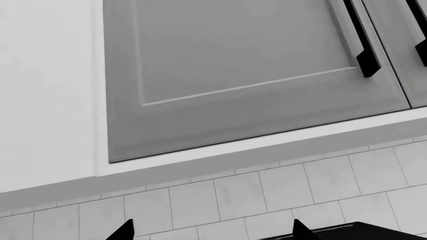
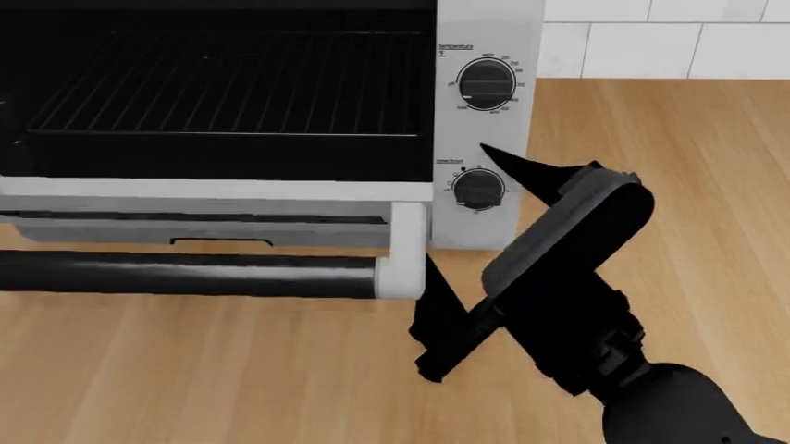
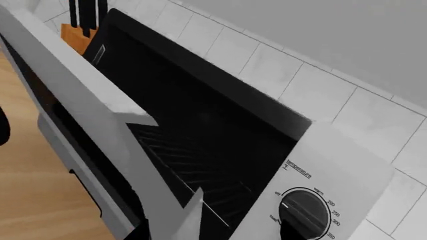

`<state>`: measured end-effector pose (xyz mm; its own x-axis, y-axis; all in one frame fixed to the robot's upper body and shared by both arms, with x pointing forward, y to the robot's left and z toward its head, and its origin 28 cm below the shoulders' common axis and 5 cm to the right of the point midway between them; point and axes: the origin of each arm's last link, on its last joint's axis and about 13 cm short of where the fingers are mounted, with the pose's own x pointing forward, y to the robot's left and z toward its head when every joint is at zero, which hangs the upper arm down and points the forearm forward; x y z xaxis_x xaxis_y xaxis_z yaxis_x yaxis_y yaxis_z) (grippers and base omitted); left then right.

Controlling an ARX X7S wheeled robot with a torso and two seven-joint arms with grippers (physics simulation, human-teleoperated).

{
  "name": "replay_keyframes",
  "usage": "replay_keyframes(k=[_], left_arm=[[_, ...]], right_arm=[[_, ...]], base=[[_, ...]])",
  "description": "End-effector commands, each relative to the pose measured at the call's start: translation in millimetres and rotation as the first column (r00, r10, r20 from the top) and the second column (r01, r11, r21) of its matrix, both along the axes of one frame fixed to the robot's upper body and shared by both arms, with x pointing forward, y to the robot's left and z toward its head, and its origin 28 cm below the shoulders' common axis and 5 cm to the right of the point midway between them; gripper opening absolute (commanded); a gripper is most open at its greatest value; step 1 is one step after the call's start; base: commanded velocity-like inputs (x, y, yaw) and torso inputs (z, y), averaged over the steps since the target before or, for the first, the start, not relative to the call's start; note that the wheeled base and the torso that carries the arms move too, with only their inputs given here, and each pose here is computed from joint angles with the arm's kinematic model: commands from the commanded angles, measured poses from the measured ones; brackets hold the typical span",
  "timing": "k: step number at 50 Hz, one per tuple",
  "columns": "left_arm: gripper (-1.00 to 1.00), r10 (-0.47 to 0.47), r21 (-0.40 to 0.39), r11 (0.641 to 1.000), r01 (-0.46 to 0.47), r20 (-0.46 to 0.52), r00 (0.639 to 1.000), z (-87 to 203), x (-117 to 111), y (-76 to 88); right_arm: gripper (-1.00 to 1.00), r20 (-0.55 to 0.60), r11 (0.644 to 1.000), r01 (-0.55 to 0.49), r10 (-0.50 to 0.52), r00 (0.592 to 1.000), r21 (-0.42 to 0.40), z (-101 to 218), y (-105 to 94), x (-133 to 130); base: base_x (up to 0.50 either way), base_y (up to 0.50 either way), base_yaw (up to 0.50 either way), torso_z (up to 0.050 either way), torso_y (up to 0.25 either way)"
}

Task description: Close the toaster oven door.

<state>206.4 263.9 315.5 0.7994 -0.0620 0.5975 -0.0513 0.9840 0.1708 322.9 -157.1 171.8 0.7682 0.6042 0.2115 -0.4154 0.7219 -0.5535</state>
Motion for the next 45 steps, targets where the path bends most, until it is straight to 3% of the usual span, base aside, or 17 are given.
replay_keyframes(k=[1, 10, 14, 17, 25, 26, 33, 41, 45], left_arm=[[1.00, 0.013, -0.008, 1.000, -0.013, 0.001, 1.000, -1.9, -2.3, 3.3], [1.00, 0.021, -0.013, 1.000, -0.020, 0.007, 1.000, -0.7, -4.3, 5.7], [1.00, 0.022, -0.015, 1.000, -0.022, 0.007, 1.000, -0.3, -5.7, 5.8], [1.00, 0.026, -0.016, 1.000, -0.026, 0.010, 1.000, 0.5, -6.9, 6.8], [1.00, 0.027, -0.015, 1.000, -0.027, 0.009, 1.000, 0.1, -6.9, 6.8], [1.00, 0.027, -0.014, 1.000, -0.027, 0.009, 1.000, 0.3, -7.1, 6.7], [1.00, 0.028, -0.016, 0.999, -0.028, 0.005, 1.000, -1.9, -6.7, 6.8], [1.00, 0.033, -0.018, 0.999, -0.033, 0.005, 0.999, -2.9, -6.1, 9.0], [1.00, 0.040, -0.020, 0.999, -0.040, 0.005, 0.999, -4.2, -7.0, 10.5]], right_arm=[[1.00, 0.155, 0.937, -0.153, 0.108, 0.982, 0.314, 43.3, 52.7, 1.4], [1.00, 0.074, 0.933, -0.084, 0.062, 0.995, 0.349, 31.2, 68.0, 16.2], [1.00, 0.013, 0.934, -0.008, 0.003, 1.000, 0.358, 24.7, 75.5, 23.9], [1.00, -0.016, 0.937, 0.129, -0.131, 0.991, 0.324, 18.6, 82.1, 32.5], [1.00, -0.061, 0.922, 0.228, -0.220, 0.974, 0.313, 11.5, 92.0, 44.3], [1.00, -0.080, 0.898, 0.299, -0.289, 0.954, 0.322, 10.4, 92.0, 49.1], [1.00, -0.121, 0.847, 0.437, -0.421, 0.899, 0.302, 5.8, 88.5, 57.6], [1.00, -0.132, 0.836, 0.463, -0.444, 0.886, 0.294, 7.8, 91.9, 67.2], [1.00, -0.120, 0.850, 0.450, -0.434, 0.893, 0.273, 12.5, 95.5, 72.4]], base=[[0.00, 0.02, 0.01, 0.000, 0.000], [0.00, 0.01, 0.00, 0.000, 0.000], [0.00, 0.01, 0.00, 0.000, 0.003], [0.00, 0.00, 0.00, 0.005, 0.000], [0.00, 0.00, 0.00, 0.000, 0.000], [0.00, 0.00, 0.00, 0.000, 0.000], [0.00, 0.00, 0.00, 0.000, 0.000], [0.00, 0.00, 0.00, 0.000, 0.000], [0.00, 0.00, 0.00, 0.000, 0.000]])
